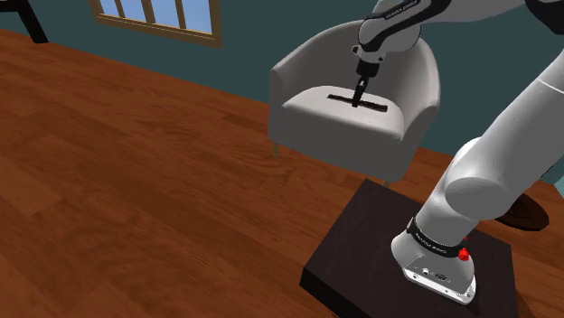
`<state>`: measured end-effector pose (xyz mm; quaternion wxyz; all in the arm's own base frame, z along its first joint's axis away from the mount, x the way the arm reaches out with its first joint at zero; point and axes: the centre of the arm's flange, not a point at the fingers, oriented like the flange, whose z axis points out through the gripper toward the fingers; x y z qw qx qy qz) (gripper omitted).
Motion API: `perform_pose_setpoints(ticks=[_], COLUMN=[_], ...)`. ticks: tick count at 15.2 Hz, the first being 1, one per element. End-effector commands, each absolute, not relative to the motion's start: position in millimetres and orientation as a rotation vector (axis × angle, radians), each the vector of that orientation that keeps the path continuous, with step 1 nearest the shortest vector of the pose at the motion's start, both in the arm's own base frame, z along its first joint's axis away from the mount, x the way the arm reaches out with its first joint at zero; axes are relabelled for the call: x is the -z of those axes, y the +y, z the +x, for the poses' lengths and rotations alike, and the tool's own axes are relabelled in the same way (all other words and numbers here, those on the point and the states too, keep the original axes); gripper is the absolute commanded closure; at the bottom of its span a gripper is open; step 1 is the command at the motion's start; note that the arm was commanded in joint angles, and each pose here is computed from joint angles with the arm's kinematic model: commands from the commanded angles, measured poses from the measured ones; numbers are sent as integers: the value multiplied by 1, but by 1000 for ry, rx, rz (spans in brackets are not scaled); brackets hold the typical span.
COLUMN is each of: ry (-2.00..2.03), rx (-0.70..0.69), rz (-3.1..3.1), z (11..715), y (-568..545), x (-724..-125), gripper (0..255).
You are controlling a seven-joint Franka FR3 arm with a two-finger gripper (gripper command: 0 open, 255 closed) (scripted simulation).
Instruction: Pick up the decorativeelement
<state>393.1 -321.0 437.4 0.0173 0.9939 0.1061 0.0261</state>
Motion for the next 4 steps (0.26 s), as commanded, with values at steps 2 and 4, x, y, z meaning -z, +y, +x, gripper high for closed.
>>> perform_pose_setpoints(ticks=[2,4], ry=[330,330], rx=[-81,-81], rz=[3088,3088], z=[394,394], y=[-320,-320], x=[-454,-455], gripper=[255,255])
